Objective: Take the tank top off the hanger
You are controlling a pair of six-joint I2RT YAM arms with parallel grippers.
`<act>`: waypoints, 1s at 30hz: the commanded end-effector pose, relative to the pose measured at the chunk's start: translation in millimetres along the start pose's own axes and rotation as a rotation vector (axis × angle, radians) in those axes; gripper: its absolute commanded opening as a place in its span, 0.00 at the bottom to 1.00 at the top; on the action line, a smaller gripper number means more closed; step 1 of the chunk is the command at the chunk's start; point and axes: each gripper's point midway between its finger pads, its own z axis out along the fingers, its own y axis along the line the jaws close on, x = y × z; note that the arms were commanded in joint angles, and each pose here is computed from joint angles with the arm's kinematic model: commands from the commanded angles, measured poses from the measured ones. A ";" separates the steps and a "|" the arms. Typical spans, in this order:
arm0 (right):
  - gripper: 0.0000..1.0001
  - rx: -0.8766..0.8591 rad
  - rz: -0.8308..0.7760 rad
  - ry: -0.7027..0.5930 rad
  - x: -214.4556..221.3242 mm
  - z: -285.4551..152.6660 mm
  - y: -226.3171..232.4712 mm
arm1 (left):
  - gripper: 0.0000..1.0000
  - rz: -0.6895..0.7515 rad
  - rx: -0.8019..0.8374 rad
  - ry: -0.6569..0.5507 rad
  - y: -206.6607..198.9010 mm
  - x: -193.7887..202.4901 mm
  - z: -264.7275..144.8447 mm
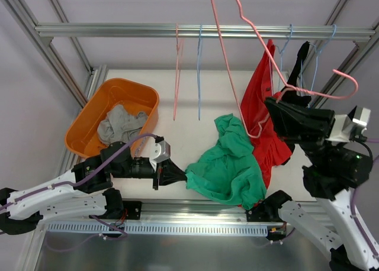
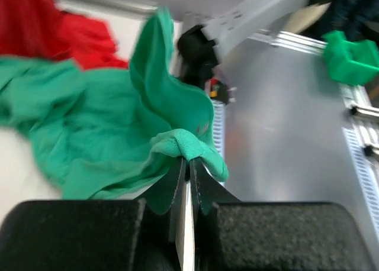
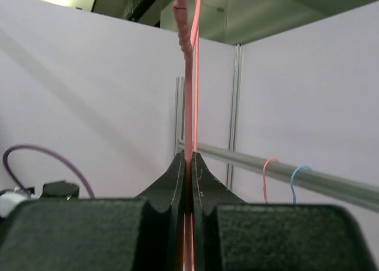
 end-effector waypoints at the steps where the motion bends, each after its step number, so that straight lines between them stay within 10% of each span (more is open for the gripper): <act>1: 0.00 -0.140 -0.141 -0.396 -86.2 10.1 26.5 | 0.00 -0.062 -0.281 -0.046 44.6 12.9 -16.3; 5: 0.00 0.074 -0.087 -0.098 -44.9 16.5 -12.0 | 0.00 -0.170 -0.708 -0.039 106.6 40.6 -57.0; 10: 0.00 0.397 -0.021 0.443 20.9 -54.5 -43.2 | 0.00 -0.222 -0.797 0.037 117.7 70.5 -64.6; 15: 0.00 0.665 -0.032 0.751 47.5 -120.9 -67.3 | 0.35 -0.222 -0.827 0.080 123.0 85.3 -65.5; 19: 0.00 0.688 0.005 0.893 71.1 -131.0 -69.5 | 0.75 -0.225 -0.831 0.081 121.2 82.9 -70.1; 20: 0.00 0.690 0.014 0.907 76.4 -130.1 -71.0 | 0.98 -0.222 -0.832 0.086 120.1 82.9 -73.1; 30: 0.00 0.786 -0.060 0.976 113.8 -77.3 -130.3 | 0.99 -0.253 -0.727 0.238 90.7 81.0 -80.1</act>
